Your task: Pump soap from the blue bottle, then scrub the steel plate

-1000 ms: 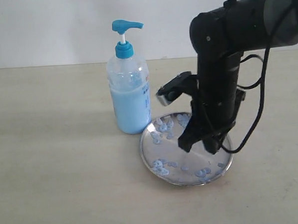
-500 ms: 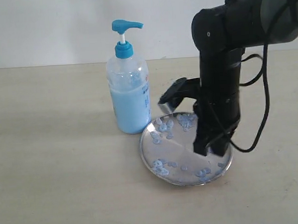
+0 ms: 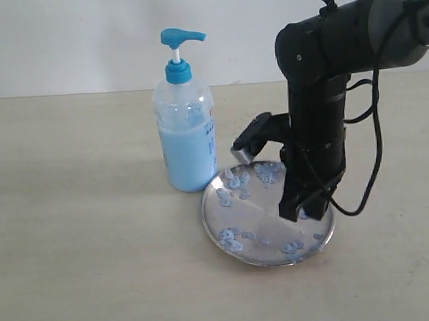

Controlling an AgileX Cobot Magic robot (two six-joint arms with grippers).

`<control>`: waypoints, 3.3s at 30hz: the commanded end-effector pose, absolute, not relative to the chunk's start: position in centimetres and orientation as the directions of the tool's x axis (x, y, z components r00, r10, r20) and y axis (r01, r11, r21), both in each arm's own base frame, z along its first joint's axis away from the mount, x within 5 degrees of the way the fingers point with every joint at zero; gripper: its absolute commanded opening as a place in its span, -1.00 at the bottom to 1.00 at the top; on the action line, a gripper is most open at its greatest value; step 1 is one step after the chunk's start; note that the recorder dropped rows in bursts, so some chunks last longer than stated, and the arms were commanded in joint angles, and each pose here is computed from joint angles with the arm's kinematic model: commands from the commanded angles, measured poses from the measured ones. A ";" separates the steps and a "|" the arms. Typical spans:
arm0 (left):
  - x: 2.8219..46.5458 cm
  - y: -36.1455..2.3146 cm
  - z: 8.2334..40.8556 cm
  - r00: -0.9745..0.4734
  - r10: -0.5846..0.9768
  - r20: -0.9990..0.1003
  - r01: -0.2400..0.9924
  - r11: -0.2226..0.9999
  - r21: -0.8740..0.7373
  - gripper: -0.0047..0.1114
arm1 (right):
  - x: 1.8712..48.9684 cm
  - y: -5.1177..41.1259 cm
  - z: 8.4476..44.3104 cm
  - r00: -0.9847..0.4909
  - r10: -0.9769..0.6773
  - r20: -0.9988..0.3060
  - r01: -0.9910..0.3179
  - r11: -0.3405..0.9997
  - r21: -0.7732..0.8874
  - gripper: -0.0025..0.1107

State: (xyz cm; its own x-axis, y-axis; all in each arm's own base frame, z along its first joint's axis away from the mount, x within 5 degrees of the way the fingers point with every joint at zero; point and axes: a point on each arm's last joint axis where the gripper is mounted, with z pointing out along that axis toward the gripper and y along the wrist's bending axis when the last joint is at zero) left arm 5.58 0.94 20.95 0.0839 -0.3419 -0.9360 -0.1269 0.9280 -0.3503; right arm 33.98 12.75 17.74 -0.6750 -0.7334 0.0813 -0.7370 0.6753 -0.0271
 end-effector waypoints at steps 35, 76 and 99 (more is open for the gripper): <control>5.6 0.9 20.9 0.092 -0.355 -0.930 -0.123 0.923 -0.365 -0.84 | 20.3 6.7 38.4 -0.314 -0.168 -0.934 -0.268 0.960 -0.082 -0.96; 5.6 0.9 20.9 0.091 -0.355 -0.930 -0.123 0.923 -0.365 -0.84 | 5.4 0.1 18.2 -0.252 0.031 -0.967 -0.011 0.999 0.035 -0.96; 5.6 0.9 20.9 0.092 -0.355 -0.930 -0.122 0.923 -0.365 -0.84 | 5.4 -0.3 18.4 -0.232 0.008 -0.973 0.073 0.997 -0.009 -0.96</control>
State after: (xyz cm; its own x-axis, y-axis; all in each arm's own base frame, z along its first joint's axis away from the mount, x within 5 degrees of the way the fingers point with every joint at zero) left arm 5.58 0.94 20.95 0.0842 -0.3418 -0.9360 -0.1265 0.9281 -0.3503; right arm 5.40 -0.41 18.30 -0.2418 0.0559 -0.9687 0.1042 0.9941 0.0313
